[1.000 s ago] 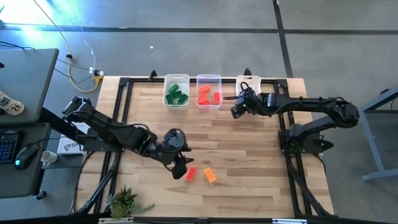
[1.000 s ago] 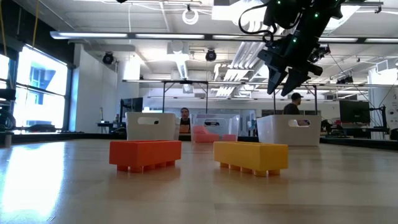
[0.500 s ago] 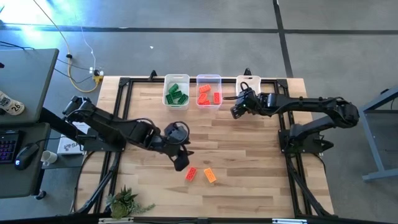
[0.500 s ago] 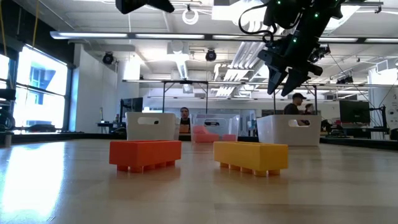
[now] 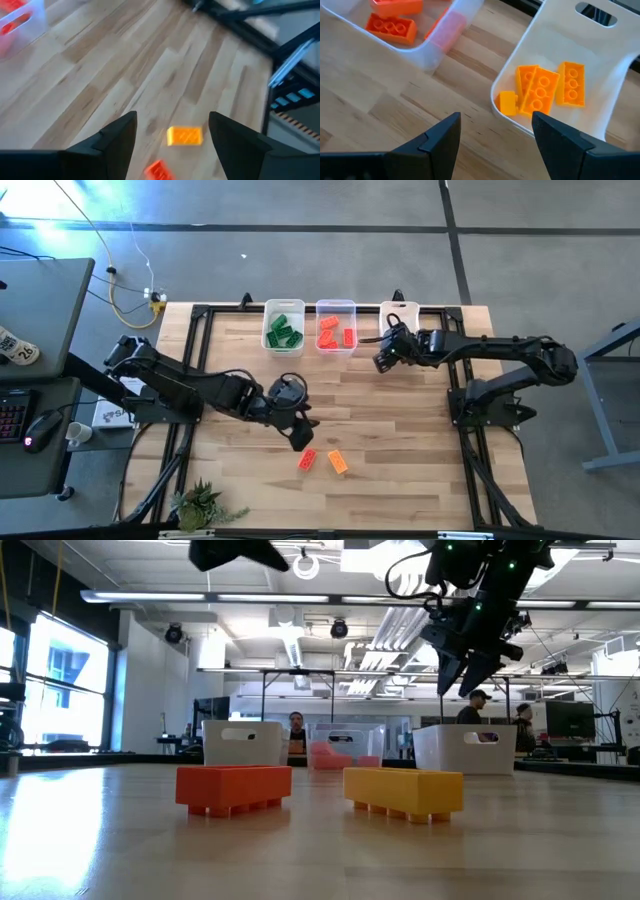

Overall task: Sort & place blocks by color
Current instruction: Put the orange game piece into the transparent bin

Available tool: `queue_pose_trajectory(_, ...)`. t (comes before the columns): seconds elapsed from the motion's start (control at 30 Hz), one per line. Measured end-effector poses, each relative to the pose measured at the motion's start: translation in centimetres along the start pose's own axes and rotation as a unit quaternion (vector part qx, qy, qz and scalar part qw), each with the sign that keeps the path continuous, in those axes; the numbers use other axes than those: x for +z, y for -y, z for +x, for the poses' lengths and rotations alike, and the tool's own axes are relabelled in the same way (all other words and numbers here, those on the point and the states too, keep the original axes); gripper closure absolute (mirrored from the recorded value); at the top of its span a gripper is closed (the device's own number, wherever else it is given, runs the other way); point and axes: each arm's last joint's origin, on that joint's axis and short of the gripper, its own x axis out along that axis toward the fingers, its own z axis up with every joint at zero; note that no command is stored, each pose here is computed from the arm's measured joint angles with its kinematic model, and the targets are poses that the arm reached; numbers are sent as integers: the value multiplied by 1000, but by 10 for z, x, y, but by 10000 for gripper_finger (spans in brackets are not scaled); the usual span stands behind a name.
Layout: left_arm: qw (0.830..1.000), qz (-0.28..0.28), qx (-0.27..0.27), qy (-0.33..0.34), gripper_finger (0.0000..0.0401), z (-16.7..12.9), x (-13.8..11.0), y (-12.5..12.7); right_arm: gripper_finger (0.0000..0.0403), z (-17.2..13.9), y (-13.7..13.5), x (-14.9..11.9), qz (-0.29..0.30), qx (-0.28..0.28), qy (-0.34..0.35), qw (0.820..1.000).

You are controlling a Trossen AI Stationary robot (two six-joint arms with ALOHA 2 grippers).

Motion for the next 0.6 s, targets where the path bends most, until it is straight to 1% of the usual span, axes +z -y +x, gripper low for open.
queue_pose_trajectory(0.13, 1000, 4, 4, -5, 167, 12, 1, 5, 169, 0, 2, -3, -6, -12, -15, 1000)
queue_pose_trajectory(0.2, 1000, -2, 4, -2, 167, 17, 4, 11, 169, 0, 4, -5, -11, -19, -22, 1000)
queue_pose_trajectory(0.27, 1000, -2, 15, -8, 167, 20, 5, 15, 169, 0, 4, -5, -12, -21, -23, 999)
queue_pose_trajectory(0.33, 1000, -7, 13, -4, 167, 27, 6, 23, 169, 0, 5, -6, -14, -24, -27, 999)
queue_pose_trajectory(0.5, 999, -12, 48, -17, 167, 47, -3, 36, 169, 0, 5, -6, -15, -26, -28, 999)
queue_pose_trajectory(0.6, 997, -27, 66, -29, 167, 59, -12, 41, 169, 0, 6, -7, -18, -33, -28, 999)
